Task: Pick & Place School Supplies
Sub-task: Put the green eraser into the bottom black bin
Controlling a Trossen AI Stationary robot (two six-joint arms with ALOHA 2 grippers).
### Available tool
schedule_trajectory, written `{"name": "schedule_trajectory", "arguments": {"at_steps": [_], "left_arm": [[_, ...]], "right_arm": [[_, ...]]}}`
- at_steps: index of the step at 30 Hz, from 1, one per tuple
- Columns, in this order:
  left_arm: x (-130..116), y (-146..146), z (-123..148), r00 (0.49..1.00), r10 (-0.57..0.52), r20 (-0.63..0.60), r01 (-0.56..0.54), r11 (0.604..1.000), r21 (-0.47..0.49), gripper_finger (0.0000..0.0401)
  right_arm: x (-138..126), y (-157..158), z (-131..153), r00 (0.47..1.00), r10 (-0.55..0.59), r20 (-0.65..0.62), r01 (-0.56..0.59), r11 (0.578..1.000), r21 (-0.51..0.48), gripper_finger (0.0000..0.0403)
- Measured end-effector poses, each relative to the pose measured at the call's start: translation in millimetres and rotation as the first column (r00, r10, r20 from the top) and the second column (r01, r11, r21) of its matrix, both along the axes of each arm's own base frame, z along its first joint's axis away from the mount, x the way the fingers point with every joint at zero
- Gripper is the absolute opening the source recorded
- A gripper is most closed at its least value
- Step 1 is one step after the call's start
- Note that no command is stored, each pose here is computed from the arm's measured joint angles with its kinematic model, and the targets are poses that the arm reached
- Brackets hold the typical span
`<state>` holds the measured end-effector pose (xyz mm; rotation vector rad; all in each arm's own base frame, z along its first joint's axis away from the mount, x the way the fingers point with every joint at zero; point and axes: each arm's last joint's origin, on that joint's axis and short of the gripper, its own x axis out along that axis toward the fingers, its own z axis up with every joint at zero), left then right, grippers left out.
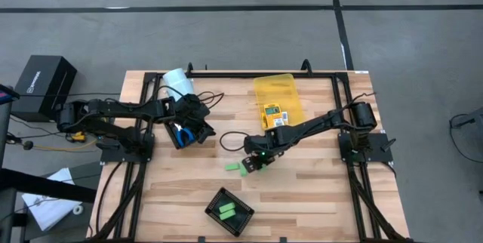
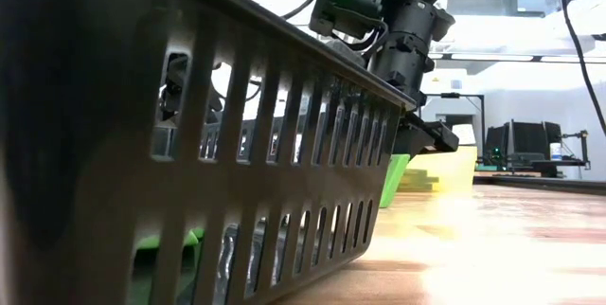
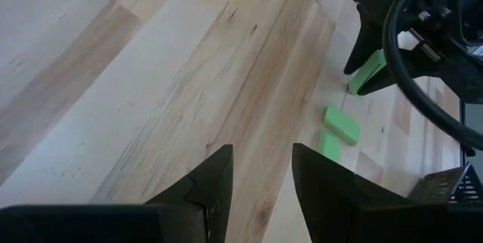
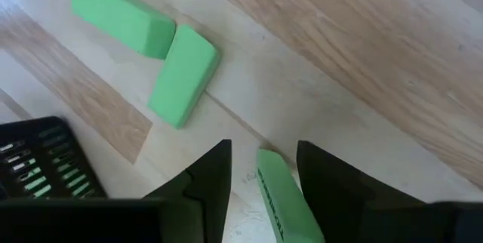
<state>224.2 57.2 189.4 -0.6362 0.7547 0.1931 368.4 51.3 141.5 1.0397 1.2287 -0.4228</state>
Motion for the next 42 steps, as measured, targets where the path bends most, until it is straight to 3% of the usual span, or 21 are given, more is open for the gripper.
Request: {"name": "schedule_trajectory", "arguments": {"at_steps": [9,18,30,42], "left_arm": [[0.8,0.2,0.8,1.000,0.004,0.012,-0.004,1.000,-0.001,0.0131],[1.6,0.5,1.7,1.000,0.005,0.024,-0.005,1.000,0.002,0.0131],[2.4,0.8,2.5,0.999,0.007,0.034,-0.007,1.000,0.007,0.0131],[3.4,1.7,3.6,0.999,0.022,0.046,-0.023,0.999,0.026,0.0131]], "right_arm": [[-0.3,0.0,-0.1,1.000,0.016,0.000,-0.016,1.000,-0.004,0.0129],[0.1,-6.9,-0.1,1.000,0.014,-0.001,-0.014,1.000,0.001,0.0014],[2.4,-25.4,2.0,0.999,0.035,0.025,-0.035,0.999,-0.007,0.0004],[-1.1,-51.9,58.6,0.973,-0.025,0.231,0.041,0.997,-0.068,0.0001]]}}
